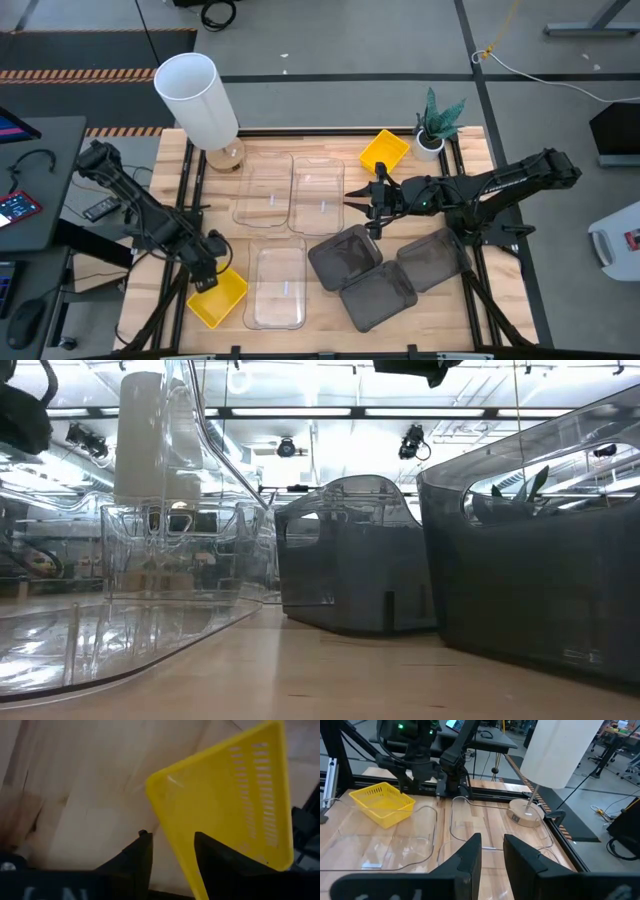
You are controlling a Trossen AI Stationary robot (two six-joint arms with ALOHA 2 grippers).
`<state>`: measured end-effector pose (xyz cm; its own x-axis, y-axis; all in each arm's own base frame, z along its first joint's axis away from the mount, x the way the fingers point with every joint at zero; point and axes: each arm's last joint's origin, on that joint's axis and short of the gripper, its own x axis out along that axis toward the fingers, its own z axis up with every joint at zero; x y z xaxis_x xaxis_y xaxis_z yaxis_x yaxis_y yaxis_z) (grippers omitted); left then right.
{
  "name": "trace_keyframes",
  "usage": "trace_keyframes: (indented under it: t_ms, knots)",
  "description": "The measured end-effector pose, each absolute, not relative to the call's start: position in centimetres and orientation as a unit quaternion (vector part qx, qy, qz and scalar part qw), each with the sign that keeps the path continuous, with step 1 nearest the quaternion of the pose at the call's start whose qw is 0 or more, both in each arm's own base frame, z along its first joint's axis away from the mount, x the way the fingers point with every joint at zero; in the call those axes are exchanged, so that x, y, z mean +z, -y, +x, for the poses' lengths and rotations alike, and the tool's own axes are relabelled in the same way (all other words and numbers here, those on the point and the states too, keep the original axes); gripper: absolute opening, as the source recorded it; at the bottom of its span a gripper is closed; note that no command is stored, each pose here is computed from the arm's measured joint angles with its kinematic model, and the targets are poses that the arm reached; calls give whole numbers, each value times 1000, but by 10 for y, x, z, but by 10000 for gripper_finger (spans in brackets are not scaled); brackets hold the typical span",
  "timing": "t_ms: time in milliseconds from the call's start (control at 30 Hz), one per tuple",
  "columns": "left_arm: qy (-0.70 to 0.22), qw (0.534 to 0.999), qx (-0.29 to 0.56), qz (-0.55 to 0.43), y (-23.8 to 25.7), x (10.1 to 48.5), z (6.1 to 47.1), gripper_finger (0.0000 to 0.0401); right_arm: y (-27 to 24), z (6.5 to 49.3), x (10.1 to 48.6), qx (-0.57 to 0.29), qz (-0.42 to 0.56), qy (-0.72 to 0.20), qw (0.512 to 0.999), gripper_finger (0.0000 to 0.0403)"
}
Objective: Stack baskets by color
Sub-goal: Stack the bottom yellow bin on top of the top yellow bin
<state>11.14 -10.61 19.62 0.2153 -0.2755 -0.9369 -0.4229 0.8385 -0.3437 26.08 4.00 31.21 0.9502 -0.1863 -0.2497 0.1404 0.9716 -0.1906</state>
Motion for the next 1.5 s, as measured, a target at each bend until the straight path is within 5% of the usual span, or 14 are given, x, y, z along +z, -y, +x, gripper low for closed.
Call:
trace_keyframes:
  t_ms: [533,967,1267,1500]
  knots:
    - [-681,666,151,-265,121,161,126,134,-41,262,310,-67,-72,-139,985,86]
    - [-681,659,165,-274,123,158,128,10,-41,263,309,-68,-75,-140,985,86]
    - [-693,643,160,-285,124,160,127,5,-40,263,309,-70,-72,-141,985,86]
    - [-694,658,161,-244,125,200,131,5,-40,263,309,-70,-72,-140,985,86]
